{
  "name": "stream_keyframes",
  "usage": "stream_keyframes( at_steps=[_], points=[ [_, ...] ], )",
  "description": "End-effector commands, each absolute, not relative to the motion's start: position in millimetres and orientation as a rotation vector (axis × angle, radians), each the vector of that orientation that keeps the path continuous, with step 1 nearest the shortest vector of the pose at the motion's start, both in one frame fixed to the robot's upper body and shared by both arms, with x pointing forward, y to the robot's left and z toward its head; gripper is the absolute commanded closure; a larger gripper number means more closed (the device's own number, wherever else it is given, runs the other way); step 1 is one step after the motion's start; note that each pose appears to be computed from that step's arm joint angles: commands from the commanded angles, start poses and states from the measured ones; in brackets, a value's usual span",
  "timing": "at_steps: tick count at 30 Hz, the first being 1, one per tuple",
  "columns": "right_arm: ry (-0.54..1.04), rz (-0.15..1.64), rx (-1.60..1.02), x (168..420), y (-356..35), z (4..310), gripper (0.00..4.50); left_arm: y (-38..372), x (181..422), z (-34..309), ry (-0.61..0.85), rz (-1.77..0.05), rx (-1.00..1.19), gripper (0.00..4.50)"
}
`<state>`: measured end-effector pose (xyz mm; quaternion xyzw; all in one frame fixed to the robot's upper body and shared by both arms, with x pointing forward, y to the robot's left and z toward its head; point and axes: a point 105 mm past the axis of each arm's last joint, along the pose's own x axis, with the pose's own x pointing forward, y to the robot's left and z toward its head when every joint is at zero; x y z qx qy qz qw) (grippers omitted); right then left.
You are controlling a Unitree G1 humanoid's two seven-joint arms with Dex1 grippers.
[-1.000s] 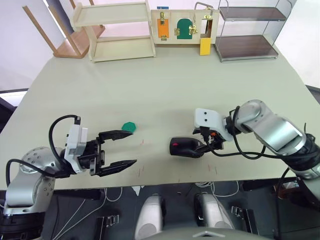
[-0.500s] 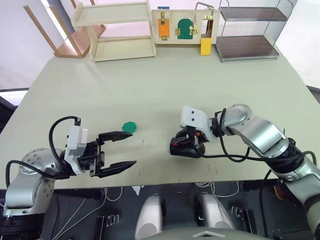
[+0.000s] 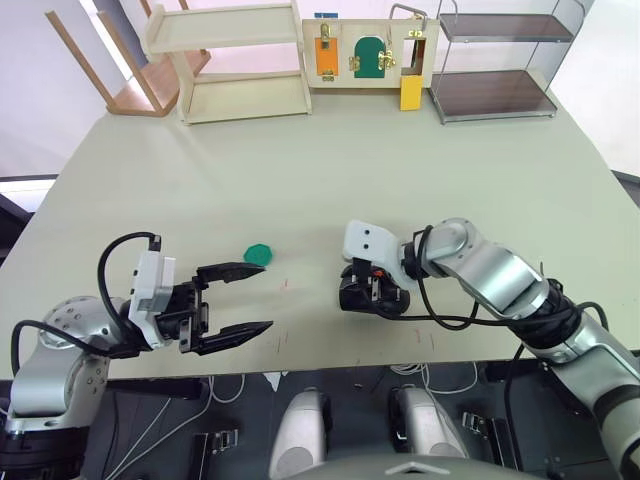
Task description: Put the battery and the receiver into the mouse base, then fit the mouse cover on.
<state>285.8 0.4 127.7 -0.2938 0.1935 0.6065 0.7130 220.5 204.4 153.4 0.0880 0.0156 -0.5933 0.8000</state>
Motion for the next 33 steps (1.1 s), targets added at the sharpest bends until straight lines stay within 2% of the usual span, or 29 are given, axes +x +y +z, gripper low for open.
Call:
stream_keyframes(
  at_steps=[1,11,24,28,33],
  points=[
    [0.382,1.355,-0.663,284.0,7.8,138.6,3.48,207.1,220.1,162.5,0.010,-1.266,0.238,0.00],
    [0.415,1.331,-0.685,287.6,4.5,127.1,3.48,206.5,219.9,163.4,0.012,-1.265,0.242,0.00],
    [0.574,1.321,-0.760,283.2,-10.8,94.8,3.48,206.3,217.8,163.0,0.015,-1.266,0.241,0.00],
    [0.487,1.360,-0.707,281.8,-0.7,105.8,3.48,205.4,217.1,163.0,0.015,-1.264,0.238,0.00],
    [0.280,1.385,-0.557,286.1,-3.2,147.9,3.48,204.7,217.5,163.5,0.015,-1.265,0.240,0.00]
  ],
)
